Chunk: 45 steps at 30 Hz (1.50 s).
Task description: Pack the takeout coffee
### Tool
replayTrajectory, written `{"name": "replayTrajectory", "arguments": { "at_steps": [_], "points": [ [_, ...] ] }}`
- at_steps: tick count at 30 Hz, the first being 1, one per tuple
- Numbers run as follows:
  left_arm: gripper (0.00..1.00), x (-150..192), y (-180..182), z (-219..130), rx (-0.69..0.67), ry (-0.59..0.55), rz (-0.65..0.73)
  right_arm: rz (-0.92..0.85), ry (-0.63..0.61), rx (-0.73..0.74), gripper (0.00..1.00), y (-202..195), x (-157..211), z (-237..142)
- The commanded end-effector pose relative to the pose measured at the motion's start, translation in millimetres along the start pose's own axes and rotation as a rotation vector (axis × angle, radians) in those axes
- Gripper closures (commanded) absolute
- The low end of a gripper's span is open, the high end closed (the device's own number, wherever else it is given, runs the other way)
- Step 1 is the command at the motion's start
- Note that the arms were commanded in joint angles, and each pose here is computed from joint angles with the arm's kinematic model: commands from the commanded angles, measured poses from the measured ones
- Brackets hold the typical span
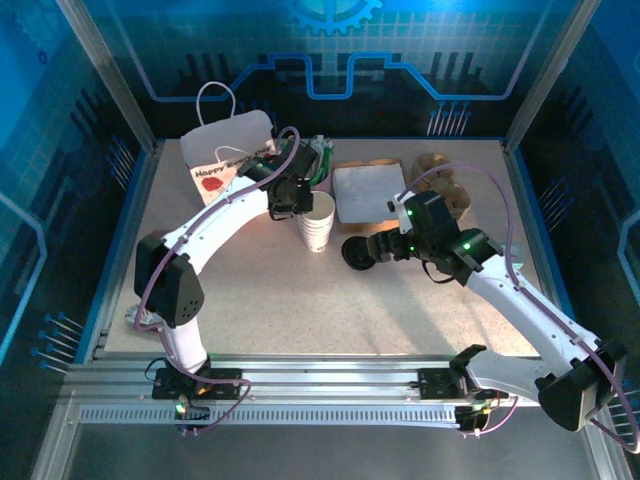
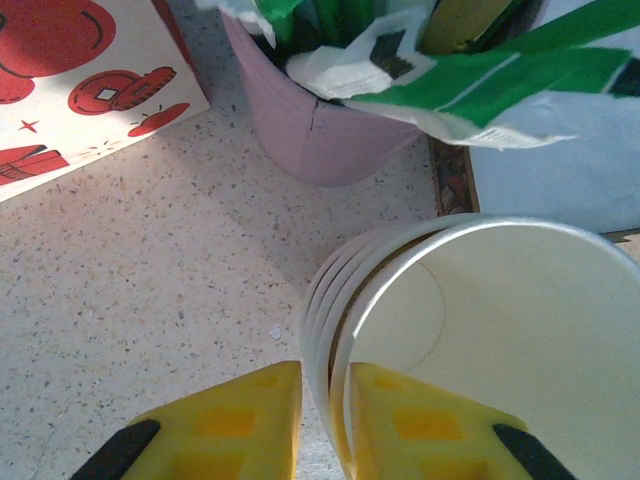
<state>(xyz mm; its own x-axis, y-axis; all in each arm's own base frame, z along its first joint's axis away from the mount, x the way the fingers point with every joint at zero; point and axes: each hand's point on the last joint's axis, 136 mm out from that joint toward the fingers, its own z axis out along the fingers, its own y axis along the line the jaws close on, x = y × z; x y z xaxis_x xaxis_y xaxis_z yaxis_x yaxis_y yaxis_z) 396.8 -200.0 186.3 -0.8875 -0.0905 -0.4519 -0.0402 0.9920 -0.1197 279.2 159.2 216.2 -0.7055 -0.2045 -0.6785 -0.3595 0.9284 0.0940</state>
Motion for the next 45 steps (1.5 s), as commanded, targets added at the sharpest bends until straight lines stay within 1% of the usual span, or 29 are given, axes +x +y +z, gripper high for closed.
{"name": "replayTrajectory", "arguments": {
  "at_steps": [1, 5, 11, 18, 24, 28, 31, 33, 35, 37, 39, 40, 41, 43, 45],
  "points": [
    [0.81, -1.0, 2.4, -2.7, -0.024, 0.008, 0.019, -0.006, -0.022, -0.015, 0.10, 0.4, -1.4, -3.0],
    [0.82, -0.4, 3.1, -1.0, -0.030, 0.011, 0.024, -0.006, -0.021, -0.020, 0.10, 1.2, -0.7, -2.1],
    [1.00, -6.3, 0.5, -6.0, -0.021, -0.004, 0.021, -0.006, -0.013, -0.026, 0.10, 2.5, 0.2, 0.0],
    [1.00, -21.5, -3.6, -31.2, 0.007, -0.058, 0.010, -0.008, -0.006, -0.036, 0.10, 4.4, 1.2, 2.6],
    [1.00, -29.1, -5.4, -46.2, 0.040, -0.101, -0.022, -0.007, 0.007, -0.045, 0.10, 5.9, 2.9, 5.8],
    [1.00, -24.3, -9.6, -44.3, 0.058, -0.071, -0.032, -0.006, 0.011, -0.053, 0.11, 7.5, 3.5, 6.8],
    [1.00, -23.4, -3.9, -44.9, 0.056, -0.084, -0.056, -0.007, 0.013, -0.057, 0.11, 8.6, 4.2, 7.3],
    [1.00, -20.0, -8.3, -44.7, 0.127, -0.049, -0.100, -0.007, 0.018, -0.062, 0.11, 9.4, 5.2, 7.7],
    [1.00, -21.7, -3.9, -43.6, 0.103, -0.051, -0.095, -0.007, 0.024, -0.069, 0.11, 10.6, 6.0, 9.4],
    [1.00, -23.8, -5.1, -49.2, 0.118, -0.059, -0.102, -0.006, 0.029, -0.073, 0.11, 11.4, 6.1, 10.1],
    [1.00, -24.4, -12.4, -54.9, 0.167, -0.065, -0.117, -0.005, 0.028, -0.077, 0.11, 12.3, 5.7, 11.1],
    [1.00, -27.2, -8.9, -55.6, 0.148, -0.081, -0.112, -0.002, 0.028, -0.080, 0.11, 13.0, 5.8, 12.3],
    [1.00, -27.5, -3.4, -53.6, 0.129, -0.074, -0.124, 0.001, 0.025, -0.085, 0.11, 14.0, 4.5, 12.7],
    [1.00, -25.7, -3.9, -52.5, 0.158, -0.053, -0.148, 0.004, 0.025, -0.100, 0.11, 16.6, 3.1, 12.7],
    [1.00, -24.7, -4.8, -56.4, 0.177, -0.067, -0.156, 0.008, 0.021, -0.109, 0.11, 18.3, 2.1, 13.0]
  ]
}}
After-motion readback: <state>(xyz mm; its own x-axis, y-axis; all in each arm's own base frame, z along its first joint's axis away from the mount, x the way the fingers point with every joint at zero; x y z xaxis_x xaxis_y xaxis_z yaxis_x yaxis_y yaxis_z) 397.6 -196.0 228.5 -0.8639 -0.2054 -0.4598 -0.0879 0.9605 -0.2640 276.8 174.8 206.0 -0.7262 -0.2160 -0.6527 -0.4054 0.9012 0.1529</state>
